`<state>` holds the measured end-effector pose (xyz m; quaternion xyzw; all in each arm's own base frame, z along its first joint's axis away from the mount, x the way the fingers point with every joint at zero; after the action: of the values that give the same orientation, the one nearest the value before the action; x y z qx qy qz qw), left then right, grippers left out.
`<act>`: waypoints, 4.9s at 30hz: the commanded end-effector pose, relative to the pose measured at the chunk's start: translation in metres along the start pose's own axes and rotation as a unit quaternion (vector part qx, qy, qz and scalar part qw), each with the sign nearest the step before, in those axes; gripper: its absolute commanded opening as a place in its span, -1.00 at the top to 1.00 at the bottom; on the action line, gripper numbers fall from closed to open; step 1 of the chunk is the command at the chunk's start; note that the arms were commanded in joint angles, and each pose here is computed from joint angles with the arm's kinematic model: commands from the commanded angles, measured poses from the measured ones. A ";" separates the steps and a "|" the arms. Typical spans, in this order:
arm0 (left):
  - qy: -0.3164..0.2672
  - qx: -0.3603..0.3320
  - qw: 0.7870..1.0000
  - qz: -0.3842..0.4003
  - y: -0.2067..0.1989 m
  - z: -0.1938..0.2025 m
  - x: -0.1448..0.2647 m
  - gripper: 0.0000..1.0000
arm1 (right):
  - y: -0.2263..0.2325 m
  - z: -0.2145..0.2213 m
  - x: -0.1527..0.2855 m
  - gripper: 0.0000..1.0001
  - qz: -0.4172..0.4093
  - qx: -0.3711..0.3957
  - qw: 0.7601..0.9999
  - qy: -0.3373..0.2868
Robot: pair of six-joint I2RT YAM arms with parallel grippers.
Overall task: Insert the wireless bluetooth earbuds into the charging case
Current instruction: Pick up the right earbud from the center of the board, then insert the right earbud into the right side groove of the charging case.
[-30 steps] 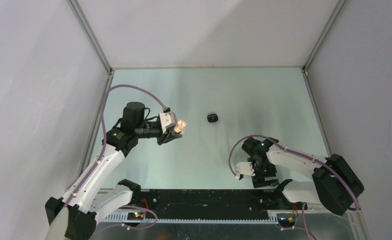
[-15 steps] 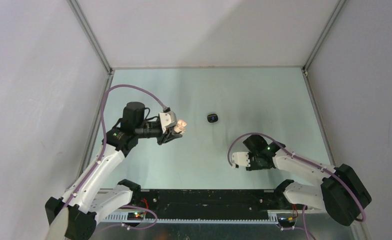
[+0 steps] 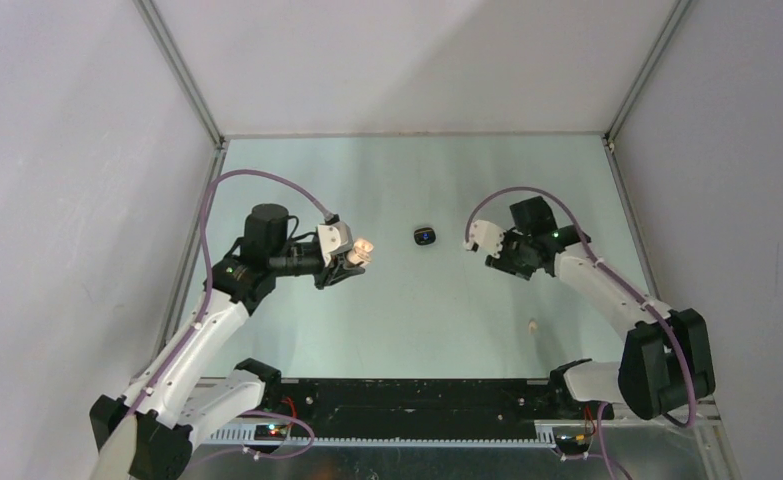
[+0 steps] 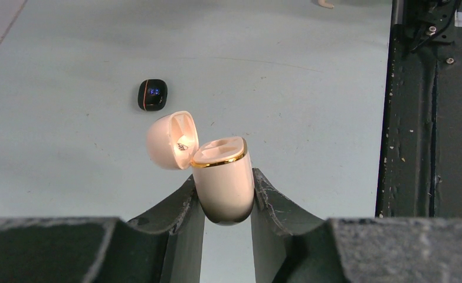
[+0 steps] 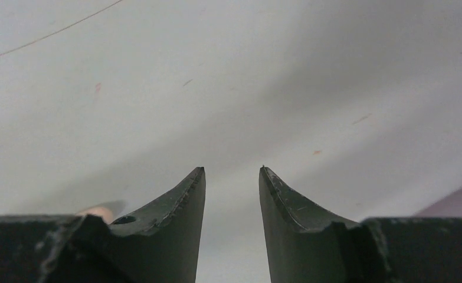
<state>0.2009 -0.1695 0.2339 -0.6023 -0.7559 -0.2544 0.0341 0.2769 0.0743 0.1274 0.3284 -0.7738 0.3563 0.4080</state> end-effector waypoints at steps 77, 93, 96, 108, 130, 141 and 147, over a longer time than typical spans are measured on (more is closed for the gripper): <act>-0.026 -0.008 1.000 0.012 -0.003 -0.005 -0.006 0.97 | 0.067 0.111 -0.020 0.16 -0.296 -0.088 0.948 0.080; -0.026 -0.007 1.000 0.014 -0.005 -0.005 -0.006 0.96 | 0.066 0.114 -0.021 0.42 -0.288 -0.077 0.950 0.094; -0.026 -0.007 1.000 0.014 -0.004 -0.005 -0.007 0.97 | 0.064 0.111 -0.017 0.46 -0.280 -0.075 0.953 0.084; -0.017 0.014 1.000 -0.004 0.004 -0.002 -0.018 0.99 | 0.021 0.022 0.055 0.75 -0.125 -0.057 0.989 -0.061; -0.041 0.082 0.992 -0.083 0.056 -0.059 -0.024 0.95 | 0.036 -0.241 0.213 0.84 0.152 -0.026 0.891 -0.427; -0.165 0.124 0.976 -0.067 0.047 -0.065 -0.034 0.89 | 0.062 -0.287 0.244 0.89 0.054 -0.092 0.892 -0.440; -0.259 0.108 0.958 -0.060 0.042 -0.084 -0.021 0.84 | 0.063 -0.275 0.260 0.89 0.026 -0.091 0.890 -0.445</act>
<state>0.2360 -0.2171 0.2536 -0.5726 -0.8184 -0.0407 0.0249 0.2333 0.2904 0.4319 0.3759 -0.9149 0.1427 0.0372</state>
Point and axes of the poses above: each gripper's point midway between its finger pads, its own x axis back along the fingers, its own y axis along the line the jaws close on, z = x × y, the point moved 4 cm from there along x, back along the fingers, and after that the axes turned 15 degrees about -x, right-handed, at the moved point
